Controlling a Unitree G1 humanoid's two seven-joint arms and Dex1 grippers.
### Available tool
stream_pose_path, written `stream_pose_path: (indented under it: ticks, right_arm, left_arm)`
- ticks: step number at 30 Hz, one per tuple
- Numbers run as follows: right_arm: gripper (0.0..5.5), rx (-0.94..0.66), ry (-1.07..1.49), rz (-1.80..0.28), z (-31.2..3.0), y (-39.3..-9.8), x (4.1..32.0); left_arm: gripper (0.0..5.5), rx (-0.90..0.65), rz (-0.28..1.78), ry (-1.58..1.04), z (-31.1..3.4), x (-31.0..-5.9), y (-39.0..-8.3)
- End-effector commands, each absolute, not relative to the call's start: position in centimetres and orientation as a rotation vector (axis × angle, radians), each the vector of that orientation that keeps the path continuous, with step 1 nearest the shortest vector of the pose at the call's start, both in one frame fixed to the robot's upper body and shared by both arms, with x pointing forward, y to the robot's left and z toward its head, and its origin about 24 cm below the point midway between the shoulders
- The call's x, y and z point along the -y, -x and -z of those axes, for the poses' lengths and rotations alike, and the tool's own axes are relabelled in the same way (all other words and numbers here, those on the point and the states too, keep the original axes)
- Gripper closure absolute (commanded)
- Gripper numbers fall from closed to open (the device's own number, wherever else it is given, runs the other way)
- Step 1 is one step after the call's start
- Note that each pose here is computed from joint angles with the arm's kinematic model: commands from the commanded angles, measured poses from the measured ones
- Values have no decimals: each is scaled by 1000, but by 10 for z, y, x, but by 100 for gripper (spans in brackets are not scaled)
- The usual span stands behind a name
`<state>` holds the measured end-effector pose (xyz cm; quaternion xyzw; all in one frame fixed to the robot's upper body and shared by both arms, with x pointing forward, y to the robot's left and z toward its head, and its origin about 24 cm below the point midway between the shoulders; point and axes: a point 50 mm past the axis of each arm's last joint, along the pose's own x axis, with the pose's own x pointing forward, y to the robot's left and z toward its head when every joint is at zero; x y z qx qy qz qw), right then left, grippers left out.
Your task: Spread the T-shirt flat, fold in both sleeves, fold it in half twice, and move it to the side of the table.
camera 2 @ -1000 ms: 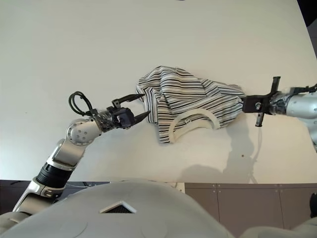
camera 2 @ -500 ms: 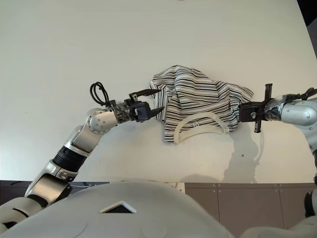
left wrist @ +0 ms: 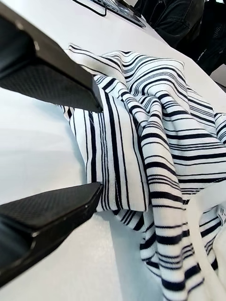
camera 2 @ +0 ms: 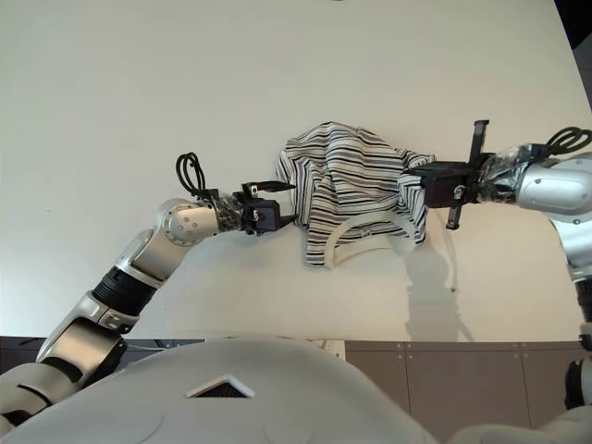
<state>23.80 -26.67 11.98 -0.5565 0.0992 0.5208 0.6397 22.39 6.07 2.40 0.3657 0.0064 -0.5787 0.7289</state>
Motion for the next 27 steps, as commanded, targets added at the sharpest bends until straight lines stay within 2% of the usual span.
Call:
stream_pose_path:
  ticks: [1, 3, 6, 8, 11, 17, 21, 24, 27]
  right_arm:
    - [536, -221, 1219, -1128, -138, -242, 274]
    - [536, -314, 1142, -978, -142, -247, 303]
    - [536, -629, 1336, -861, -117, -230, 369]
    - [536, -694, 1405, -901, -105, -222, 379]
    - [536, -562, 1384, -1065, -83, -226, 344]
    - [536, -304, 1334, -1213, -60, -245, 268]
    - [536, -187, 1260, -1357, -45, -243, 216]
    - [536, -126, 1209, -1400, -44, -242, 195]
    - [536, -109, 1195, -1377, -51, -242, 197]
  left_arm:
    - [275, -27, 1282, -843, -21, -62, -221]
    - [275, -25, 1268, -830, -22, -62, -221]
    - [275, -27, 1241, -807, -25, -68, -219]
    - [275, -26, 1232, -800, -27, -70, -217]
    - [275, -8, 1203, -761, -37, -72, -219]
    - [275, 24, 1171, -725, -58, -80, -227]
    - [275, 83, 1091, -685, -90, -101, -239]
    - [275, 85, 1073, -710, -100, -116, -243]
    - [275, 38, 1073, -733, -88, -129, -243]
